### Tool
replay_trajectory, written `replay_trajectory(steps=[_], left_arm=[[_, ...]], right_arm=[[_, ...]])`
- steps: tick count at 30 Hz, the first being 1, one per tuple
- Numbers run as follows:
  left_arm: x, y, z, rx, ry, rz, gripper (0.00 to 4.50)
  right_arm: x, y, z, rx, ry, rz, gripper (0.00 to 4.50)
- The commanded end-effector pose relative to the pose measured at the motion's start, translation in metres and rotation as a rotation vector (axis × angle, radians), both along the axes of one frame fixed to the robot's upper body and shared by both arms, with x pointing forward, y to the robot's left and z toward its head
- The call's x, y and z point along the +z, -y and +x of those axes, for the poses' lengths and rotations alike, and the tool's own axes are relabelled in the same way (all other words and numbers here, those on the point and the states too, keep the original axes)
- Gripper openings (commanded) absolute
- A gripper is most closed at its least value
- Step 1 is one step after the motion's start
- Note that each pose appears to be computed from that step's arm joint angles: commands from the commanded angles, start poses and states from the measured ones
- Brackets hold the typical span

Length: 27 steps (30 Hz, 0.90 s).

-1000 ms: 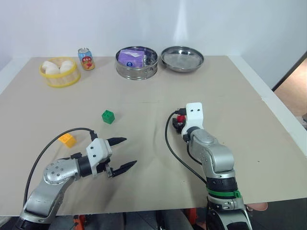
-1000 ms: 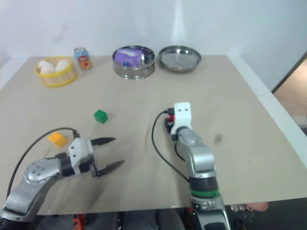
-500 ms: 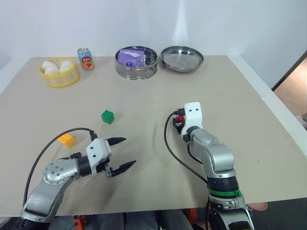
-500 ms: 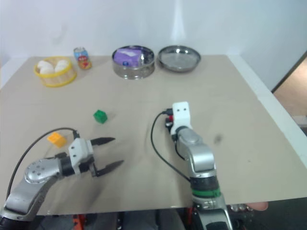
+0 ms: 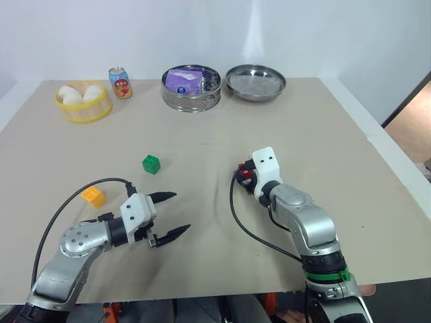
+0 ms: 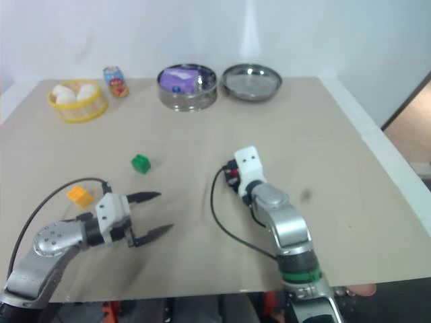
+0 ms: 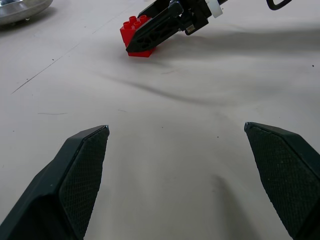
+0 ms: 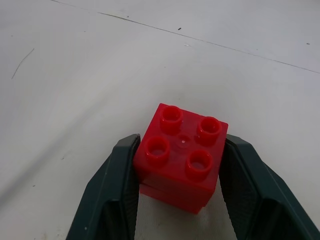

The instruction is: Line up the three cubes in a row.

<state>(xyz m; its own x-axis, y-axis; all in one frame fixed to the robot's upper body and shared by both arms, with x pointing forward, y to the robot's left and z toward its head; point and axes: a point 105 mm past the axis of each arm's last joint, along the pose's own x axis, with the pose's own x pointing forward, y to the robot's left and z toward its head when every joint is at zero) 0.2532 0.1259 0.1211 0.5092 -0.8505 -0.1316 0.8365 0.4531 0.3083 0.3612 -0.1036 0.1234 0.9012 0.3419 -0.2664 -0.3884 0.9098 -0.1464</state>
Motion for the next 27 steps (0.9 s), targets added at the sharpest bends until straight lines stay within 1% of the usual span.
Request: replay_trajectory(steps=[1,5,8,12,14,17,19,22,25,27], left_arm=[[0.005,0.000,-0.001,-0.012,0.033,0.004,4.50],[0.006,0.000,0.000,-0.012,0.031,0.000,4.50],[0.007,-0.001,-0.001,-0.017,0.021,-0.017,4.50],[0.007,-0.002,-0.008,-0.049,-0.008,-0.032,4.50],[0.006,-0.003,-0.011,-0.064,-0.023,-0.035,4.50],[0.005,-0.004,-0.013,-0.071,-0.036,-0.029,4.50],[0.005,-0.004,-0.017,-0.073,-0.043,-0.030,4.50],[0.005,-0.004,-0.021,-0.074,-0.057,-0.033,4.50],[0.003,-0.005,-0.026,-0.077,-0.085,-0.034,4.50],[0.002,-0.005,-0.029,-0.079,-0.097,-0.031,4.50]], right_arm=[[0.005,-0.008,-0.006,0.053,0.022,0.012,1.72],[0.007,-0.015,-0.013,0.137,0.010,0.034,1.72],[0.016,-0.028,-0.025,0.293,0.019,0.064,1.72],[0.031,-0.050,-0.048,0.575,0.032,0.079,1.72],[0.033,-0.056,-0.055,0.690,0.036,0.045,1.72],[0.033,-0.058,-0.056,0.797,0.033,-0.017,1.72],[0.033,-0.061,-0.059,0.911,0.023,-0.052,1.72],[0.031,-0.061,-0.063,1.056,0.022,-0.146,1.72],[0.030,-0.061,-0.064,1.167,0.021,-0.217,1.72],[0.031,-0.063,-0.061,1.215,0.027,-0.234,1.72]])
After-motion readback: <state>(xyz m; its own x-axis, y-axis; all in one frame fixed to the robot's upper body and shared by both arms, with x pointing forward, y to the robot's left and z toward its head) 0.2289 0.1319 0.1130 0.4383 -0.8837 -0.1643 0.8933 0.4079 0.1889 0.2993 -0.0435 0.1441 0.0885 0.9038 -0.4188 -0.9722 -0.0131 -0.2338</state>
